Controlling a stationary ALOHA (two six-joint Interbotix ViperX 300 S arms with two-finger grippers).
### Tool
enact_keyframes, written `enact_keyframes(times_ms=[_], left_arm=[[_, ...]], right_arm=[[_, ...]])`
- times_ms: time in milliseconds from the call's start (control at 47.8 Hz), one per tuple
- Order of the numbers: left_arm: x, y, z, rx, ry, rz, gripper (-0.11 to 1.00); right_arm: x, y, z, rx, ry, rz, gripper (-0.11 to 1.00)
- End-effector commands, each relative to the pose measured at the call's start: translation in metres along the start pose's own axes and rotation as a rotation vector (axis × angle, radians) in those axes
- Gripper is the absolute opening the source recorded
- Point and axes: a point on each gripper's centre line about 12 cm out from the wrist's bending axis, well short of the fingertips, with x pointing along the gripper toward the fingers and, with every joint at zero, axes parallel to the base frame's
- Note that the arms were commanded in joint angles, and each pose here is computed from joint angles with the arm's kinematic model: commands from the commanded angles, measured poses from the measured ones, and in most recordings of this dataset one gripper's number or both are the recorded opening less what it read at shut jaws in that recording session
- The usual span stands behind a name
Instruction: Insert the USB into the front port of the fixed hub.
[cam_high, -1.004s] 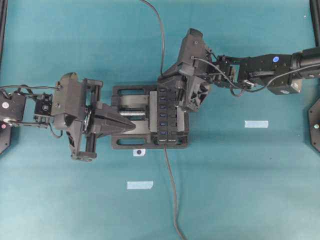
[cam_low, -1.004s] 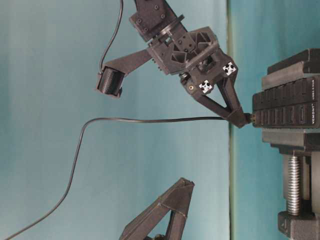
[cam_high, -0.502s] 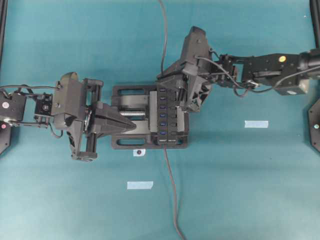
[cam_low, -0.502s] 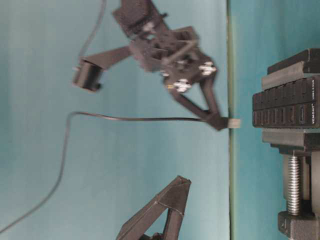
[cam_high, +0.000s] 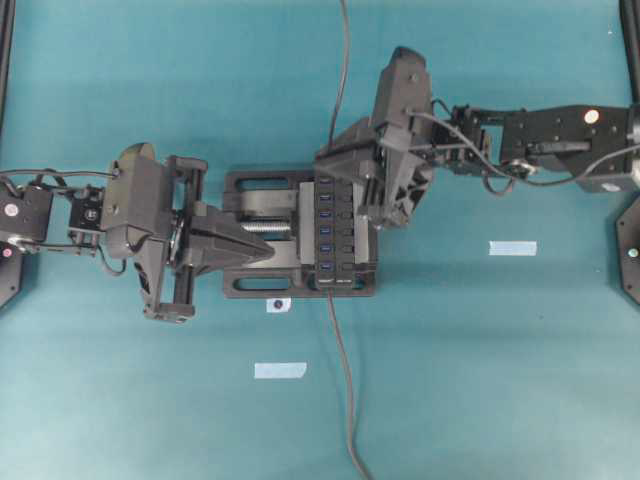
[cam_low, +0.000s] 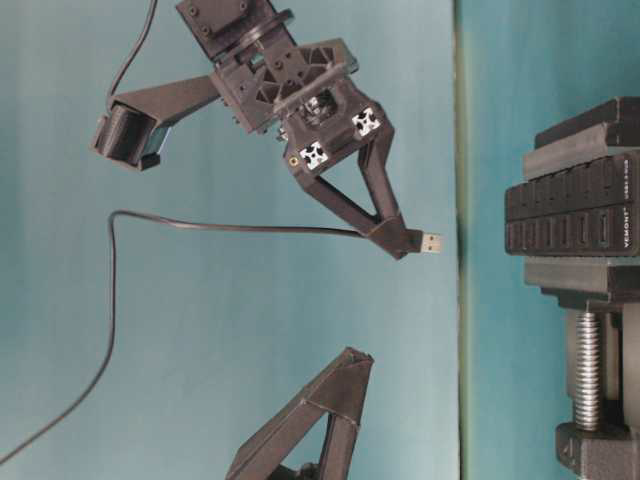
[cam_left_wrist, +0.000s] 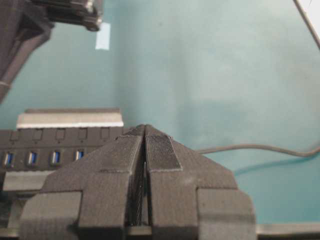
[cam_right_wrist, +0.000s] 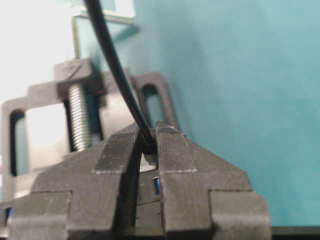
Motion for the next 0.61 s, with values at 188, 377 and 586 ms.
enact_keyframes(times_ms=[188, 377, 586], left_arm=[[0.001, -0.005, 0.014, 0.005, -0.044, -0.017, 0.00], [0.001, -0.007, 0.012, 0.013, -0.040, -0.022, 0.00], [0.000, -0.007, 0.009, 0.015, -0.031, -0.022, 0.00]], right_arm=[[-0.008, 0.017, 0.009, -0.016, -0.004, 0.037, 0.05], [-0.015, 0.026, 0.013, -0.027, -0.010, 0.059, 0.05], [-0.023, 0.041, 0.021, -0.043, -0.035, 0.093, 0.05]])
